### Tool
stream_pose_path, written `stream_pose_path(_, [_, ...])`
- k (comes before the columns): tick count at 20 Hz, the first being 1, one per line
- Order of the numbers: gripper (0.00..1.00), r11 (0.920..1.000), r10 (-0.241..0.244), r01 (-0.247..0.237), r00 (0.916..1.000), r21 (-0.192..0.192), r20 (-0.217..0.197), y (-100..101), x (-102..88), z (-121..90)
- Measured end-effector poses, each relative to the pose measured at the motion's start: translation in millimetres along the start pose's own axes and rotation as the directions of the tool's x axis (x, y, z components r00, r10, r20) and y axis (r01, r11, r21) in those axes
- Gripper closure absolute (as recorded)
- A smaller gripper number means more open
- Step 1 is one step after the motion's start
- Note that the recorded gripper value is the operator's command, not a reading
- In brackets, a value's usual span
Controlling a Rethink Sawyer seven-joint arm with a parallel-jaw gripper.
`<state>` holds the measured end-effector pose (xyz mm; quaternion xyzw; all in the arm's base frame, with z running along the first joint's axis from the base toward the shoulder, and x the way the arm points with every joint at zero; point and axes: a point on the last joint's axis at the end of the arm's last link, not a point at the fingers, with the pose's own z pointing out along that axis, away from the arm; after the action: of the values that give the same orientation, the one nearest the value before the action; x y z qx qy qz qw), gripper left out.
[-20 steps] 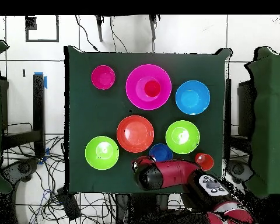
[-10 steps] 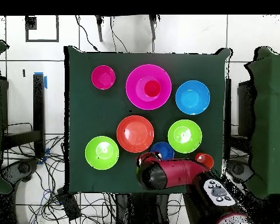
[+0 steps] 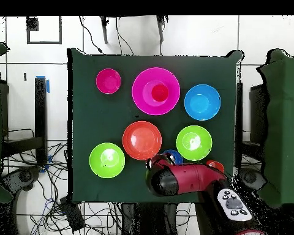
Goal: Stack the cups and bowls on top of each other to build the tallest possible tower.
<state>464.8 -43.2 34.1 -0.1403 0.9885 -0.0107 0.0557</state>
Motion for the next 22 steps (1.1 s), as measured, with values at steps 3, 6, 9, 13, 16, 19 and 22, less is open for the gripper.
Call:
stream_pose_path(3, [0.0,1.0,0.001,-0.001,1.0,0.007,0.008,-4,-4.4,0])
stream_pose_path(6, [0.0,0.9999,0.001,-0.002,0.9999,0.013,0.013,-7,-8.1,2])
stream_pose_path(9, [0.0,0.9999,0.001,-0.002,0.9999,0.016,0.011,-9,-10.3,8])
stream_pose_path(13, [0.0,0.9999,0.0,0.0,1.0,0.012,0.003,-9,-10.9,16])
stream_pose_path(16, [0.0,1.0,0.001,-0.001,1.0,0.004,-0.005,-8,-10.6,26])
stream_pose_path(19, [0.0,1.0,0.004,-0.004,0.9999,-0.005,-0.012,-7,-9.6,34])
stream_pose_path(22, [0.0,0.9999,0.006,-0.006,0.9998,-0.014,-0.02,-5,-8.2,42])
